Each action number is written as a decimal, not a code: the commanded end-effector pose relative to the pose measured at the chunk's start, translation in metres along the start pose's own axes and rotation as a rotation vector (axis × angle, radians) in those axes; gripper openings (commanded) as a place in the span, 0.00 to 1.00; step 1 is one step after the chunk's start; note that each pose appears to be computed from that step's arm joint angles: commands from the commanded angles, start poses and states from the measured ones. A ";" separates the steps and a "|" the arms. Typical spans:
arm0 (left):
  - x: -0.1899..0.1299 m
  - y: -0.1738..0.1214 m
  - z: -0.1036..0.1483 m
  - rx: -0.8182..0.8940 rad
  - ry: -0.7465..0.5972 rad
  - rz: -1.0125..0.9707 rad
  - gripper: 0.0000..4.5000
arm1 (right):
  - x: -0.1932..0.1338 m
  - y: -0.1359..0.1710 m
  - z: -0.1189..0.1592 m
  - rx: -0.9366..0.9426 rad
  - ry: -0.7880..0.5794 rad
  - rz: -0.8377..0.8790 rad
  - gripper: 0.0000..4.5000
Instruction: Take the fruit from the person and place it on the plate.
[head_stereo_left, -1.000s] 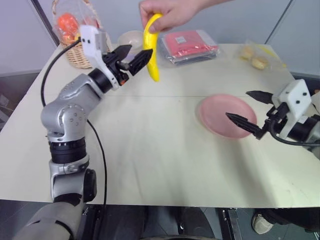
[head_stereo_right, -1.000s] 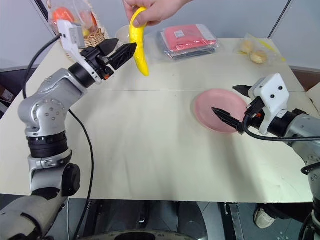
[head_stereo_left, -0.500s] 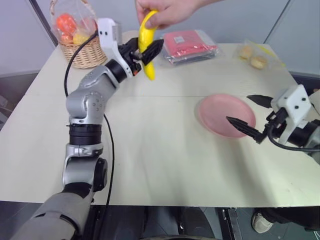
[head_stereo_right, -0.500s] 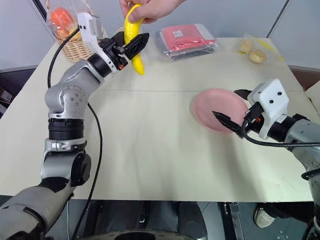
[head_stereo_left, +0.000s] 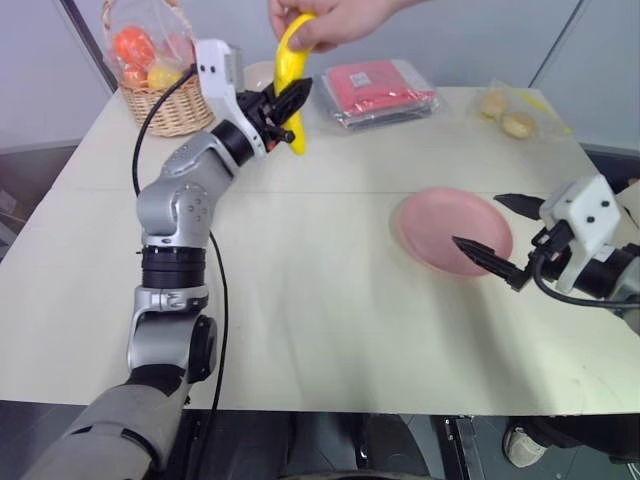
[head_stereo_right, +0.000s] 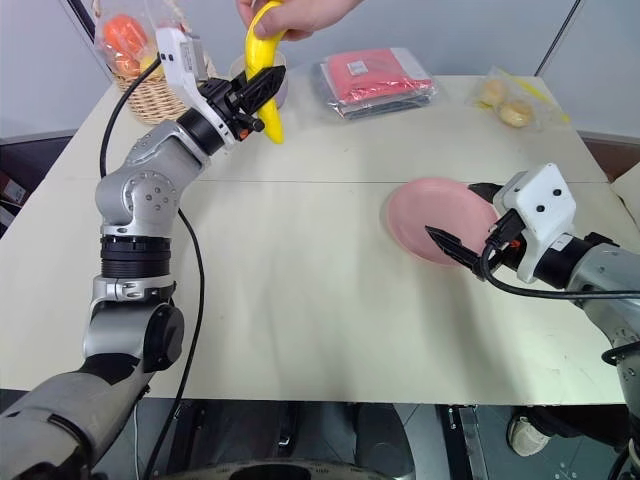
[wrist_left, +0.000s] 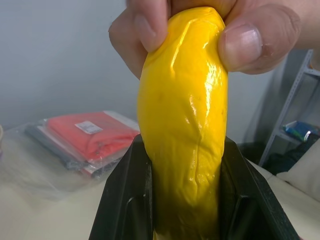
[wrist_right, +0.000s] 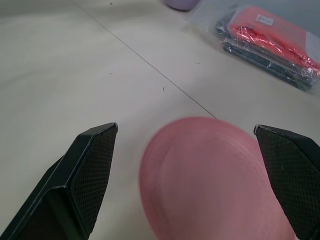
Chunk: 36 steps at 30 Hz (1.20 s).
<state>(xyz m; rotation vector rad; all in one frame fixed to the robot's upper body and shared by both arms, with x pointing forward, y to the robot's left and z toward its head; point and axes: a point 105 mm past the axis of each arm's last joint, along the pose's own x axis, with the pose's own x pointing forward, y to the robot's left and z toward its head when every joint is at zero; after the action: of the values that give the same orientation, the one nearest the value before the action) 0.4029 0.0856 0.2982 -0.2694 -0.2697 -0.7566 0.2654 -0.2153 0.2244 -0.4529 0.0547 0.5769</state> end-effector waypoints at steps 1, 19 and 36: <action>0.006 -0.013 0.011 0.012 -0.010 -0.064 0.20 | -0.006 -0.003 0.011 -0.037 -0.038 -0.037 1.00; 0.091 -0.099 -0.090 0.023 0.360 -0.418 0.20 | -0.026 0.027 0.004 0.041 -0.043 -0.135 1.00; 0.093 -0.166 -0.162 0.028 0.537 -0.465 0.20 | -0.051 0.046 0.012 0.105 -0.057 -0.243 1.00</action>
<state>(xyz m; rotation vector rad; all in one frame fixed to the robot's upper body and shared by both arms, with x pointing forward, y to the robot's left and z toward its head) 0.3751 -0.1370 0.1895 0.0126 0.2304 -1.2449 0.2001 -0.2074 0.2118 -0.3174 0.0504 0.3503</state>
